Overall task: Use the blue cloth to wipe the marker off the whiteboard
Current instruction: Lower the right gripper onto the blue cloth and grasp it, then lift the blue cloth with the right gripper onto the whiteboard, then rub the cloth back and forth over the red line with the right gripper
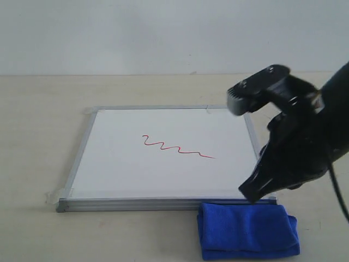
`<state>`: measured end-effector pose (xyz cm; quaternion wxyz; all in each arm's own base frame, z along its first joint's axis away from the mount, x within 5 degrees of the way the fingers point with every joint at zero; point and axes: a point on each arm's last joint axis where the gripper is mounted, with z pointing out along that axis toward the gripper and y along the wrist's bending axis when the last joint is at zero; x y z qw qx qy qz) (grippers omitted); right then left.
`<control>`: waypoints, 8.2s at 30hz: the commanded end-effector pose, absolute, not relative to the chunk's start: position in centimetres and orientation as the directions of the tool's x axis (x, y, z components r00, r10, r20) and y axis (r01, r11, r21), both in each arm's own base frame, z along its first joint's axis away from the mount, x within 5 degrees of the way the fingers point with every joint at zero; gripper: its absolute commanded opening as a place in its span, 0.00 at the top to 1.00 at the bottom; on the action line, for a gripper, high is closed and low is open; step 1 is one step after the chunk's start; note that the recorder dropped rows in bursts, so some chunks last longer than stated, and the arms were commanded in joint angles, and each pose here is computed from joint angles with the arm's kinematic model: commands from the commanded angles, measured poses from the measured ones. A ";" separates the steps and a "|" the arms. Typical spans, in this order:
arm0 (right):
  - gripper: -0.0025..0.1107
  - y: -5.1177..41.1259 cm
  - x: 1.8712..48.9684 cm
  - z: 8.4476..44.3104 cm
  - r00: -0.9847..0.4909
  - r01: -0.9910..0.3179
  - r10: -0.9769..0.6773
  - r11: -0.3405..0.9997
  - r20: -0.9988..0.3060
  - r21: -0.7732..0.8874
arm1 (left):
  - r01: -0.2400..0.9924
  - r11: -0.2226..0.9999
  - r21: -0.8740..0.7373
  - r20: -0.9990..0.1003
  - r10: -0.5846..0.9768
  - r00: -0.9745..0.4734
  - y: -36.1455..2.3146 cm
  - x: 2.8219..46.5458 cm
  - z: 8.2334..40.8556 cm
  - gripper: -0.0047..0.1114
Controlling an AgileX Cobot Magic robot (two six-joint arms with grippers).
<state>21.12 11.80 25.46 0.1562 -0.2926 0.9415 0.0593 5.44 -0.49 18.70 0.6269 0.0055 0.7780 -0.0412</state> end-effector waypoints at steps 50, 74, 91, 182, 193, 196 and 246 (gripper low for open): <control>0.71 15.2 23.2 11.8 -0.954 -0.296 -0.297 0.955 -0.039 -0.027 | 0.057 0.997 -0.054 -0.978 -0.041 -0.206 -0.5 5.4 18.7 0.92; 0.98 18.0 27.4 24.2 -0.758 -0.557 -0.522 0.830 -0.390 -0.030 | 0.057 0.997 -0.054 -0.978 -0.041 -0.206 -0.5 5.4 18.7 0.92; 0.98 26.6 40.1 19.7 -0.760 -0.544 -0.492 0.839 -0.425 0.001 | 0.057 0.997 -0.054 -0.978 -0.041 -0.206 -0.5 5.4 18.7 0.92; 0.98 29.8 40.2 11.7 -0.729 -0.681 -0.682 0.731 -0.049 -0.042 | 0.057 0.997 -0.054 -0.978 -0.041 -0.206 -0.5 5.4 18.7 0.92; 0.98 14.6 42.0 10.9 -0.924 -0.365 -0.356 0.929 0.140 -0.052 | 0.057 0.997 -0.054 -0.978 -0.041 -0.206 -0.5 5.4 18.7 0.92; 0.98 11.1 41.7 11.6 -0.953 -0.272 -0.261 0.961 0.156 -0.055 | 0.057 0.997 -0.054 -0.978 -0.041 -0.206 -0.5 5.4 18.7 0.92; 0.98 25.2 39.3 9.6 -0.758 -0.652 -0.652 0.758 -0.003 0.010 | 0.057 0.997 -0.054 -0.978 -0.041 -0.206 -0.5 5.4 18.7 0.92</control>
